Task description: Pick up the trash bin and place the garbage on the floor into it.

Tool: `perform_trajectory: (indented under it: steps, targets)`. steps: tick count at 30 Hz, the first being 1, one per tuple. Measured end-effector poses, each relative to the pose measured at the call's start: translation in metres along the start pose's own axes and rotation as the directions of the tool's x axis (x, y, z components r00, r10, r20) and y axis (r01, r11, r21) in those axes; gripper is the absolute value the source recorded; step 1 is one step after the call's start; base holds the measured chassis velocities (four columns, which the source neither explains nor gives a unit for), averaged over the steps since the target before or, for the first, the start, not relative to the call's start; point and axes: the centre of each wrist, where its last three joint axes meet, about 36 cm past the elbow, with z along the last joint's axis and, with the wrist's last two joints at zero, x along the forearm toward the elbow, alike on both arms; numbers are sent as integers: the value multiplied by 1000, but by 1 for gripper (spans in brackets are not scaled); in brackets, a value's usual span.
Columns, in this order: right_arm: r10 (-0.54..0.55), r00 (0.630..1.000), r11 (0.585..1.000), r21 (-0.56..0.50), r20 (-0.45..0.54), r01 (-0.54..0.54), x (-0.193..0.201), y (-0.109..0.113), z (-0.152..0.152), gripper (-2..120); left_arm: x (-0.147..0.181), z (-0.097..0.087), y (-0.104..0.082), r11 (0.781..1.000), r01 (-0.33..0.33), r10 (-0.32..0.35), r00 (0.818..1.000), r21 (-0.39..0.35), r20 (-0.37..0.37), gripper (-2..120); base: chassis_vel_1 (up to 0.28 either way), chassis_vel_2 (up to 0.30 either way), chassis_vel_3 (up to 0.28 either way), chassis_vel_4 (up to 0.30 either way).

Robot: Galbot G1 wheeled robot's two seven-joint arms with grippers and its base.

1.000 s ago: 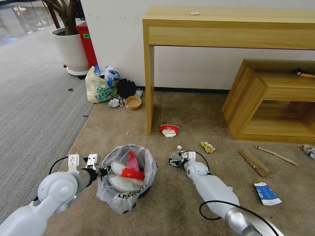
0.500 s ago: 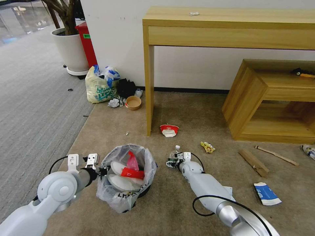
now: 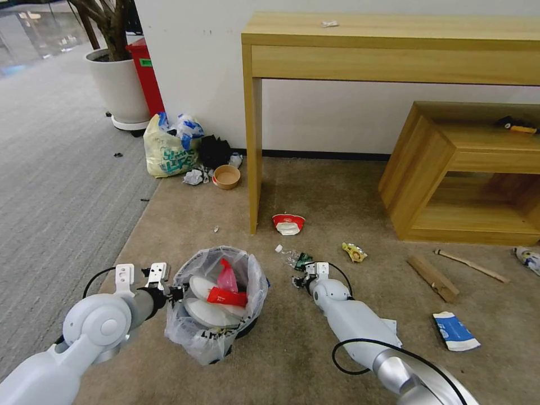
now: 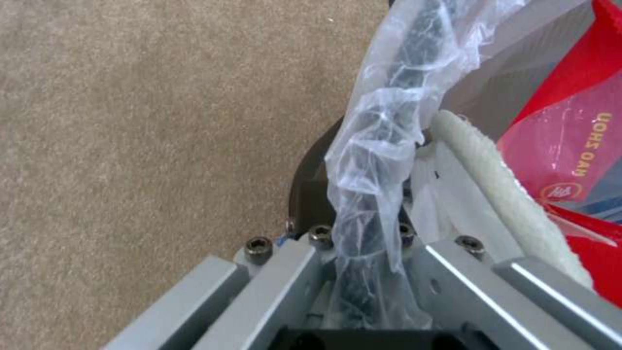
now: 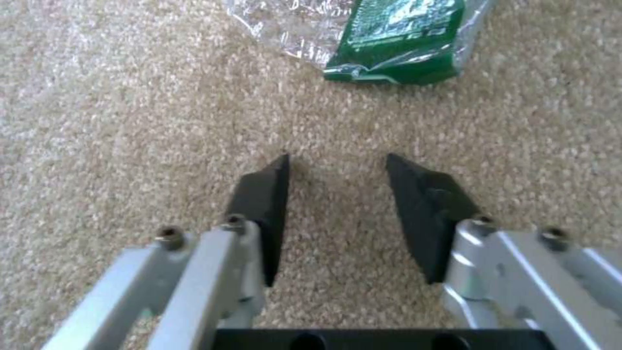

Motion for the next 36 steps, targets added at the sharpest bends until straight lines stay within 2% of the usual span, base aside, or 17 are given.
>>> perform_trajectory:
  steps: [2,3,4,8,12,13,14,15,17,19,22,23,26,27,30,34,36]
  targets:
    - [-1,1000,1000,4,6,1,2,0,0,31,0,1,0,1000,0,0,1000,0,-1,0,0,0,0,0]
    - [-8,1000,1000,13,16,8,6,2,0,25,0,1,0,1000,-2,2,1000,-1,-1,0,0,0,0,0]
    - [-8,1000,1000,13,16,8,6,2,0,25,0,1,0,1000,-2,2,1000,-1,-1,0,0,0,0,0]
    - [-2,995,997,82,97,-6,24,0,-11,7,0,0,0,1000,0,0,1000,2,6,0,0,0,0,0]
    - [7,988,994,110,154,-24,32,-3,-13,0,1,0,-1,1000,-2,1,1000,8,12,0,0,0,0,0]
    - [10,974,990,135,226,-41,42,-6,-12,1,1,1,-2,1000,-6,5,1000,18,16,0,0,0,0,0]
    - [17,962,986,155,272,-61,46,-9,-8,8,1,2,-2,1000,-7,7,1000,25,17,0,0,0,0,0]
    - [17,962,986,155,272,-61,46,-9,-8,8,1,2,-2,1000,-7,7,1000,25,17,0,0,0,0,0]
    - [43,926,975,186,375,-120,57,-19,-2,19,0,5,-4,999,-9,9,1000,39,18,0,0,0,0,0]
    - [49,917,973,189,396,-133,61,-21,1,21,0,6,-5,999,-10,10,1000,41,18,0,0,0,0,0]
    - [53,877,972,176,477,-154,89,-29,9,37,-1,10,-7,999,-12,11,1000,46,20,0,0,0,0,0]
    - [53,877,972,176,477,-154,89,-29,9,37,-1,10,-7,999,-12,11,1000,46,20,0,0,0,0,0]
    - [61,829,970,161,556,-179,126,-40,12,52,-3,13,-9,999,-5,4,1000,42,26,0,0,0,0,0]
    - [61,829,970,161,556,-179,126,-40,12,52,-3,13,-9,999,-5,4,1000,42,26,0,0,0,0,0]
    - [92,796,970,127,599,-208,167,-53,24,68,-3,15,-11,999,-3,2,1000,36,31,0,0,0,0,0]
    - [105,784,969,114,612,-219,197,-56,37,78,-2,16,-11,999,-1,-1,999,35,34,0,0,0,0,0]
    - [113,778,970,102,618,-221,226,-53,52,88,-2,16,-10,999,0,-1,999,39,34,0,0,0,0,0]
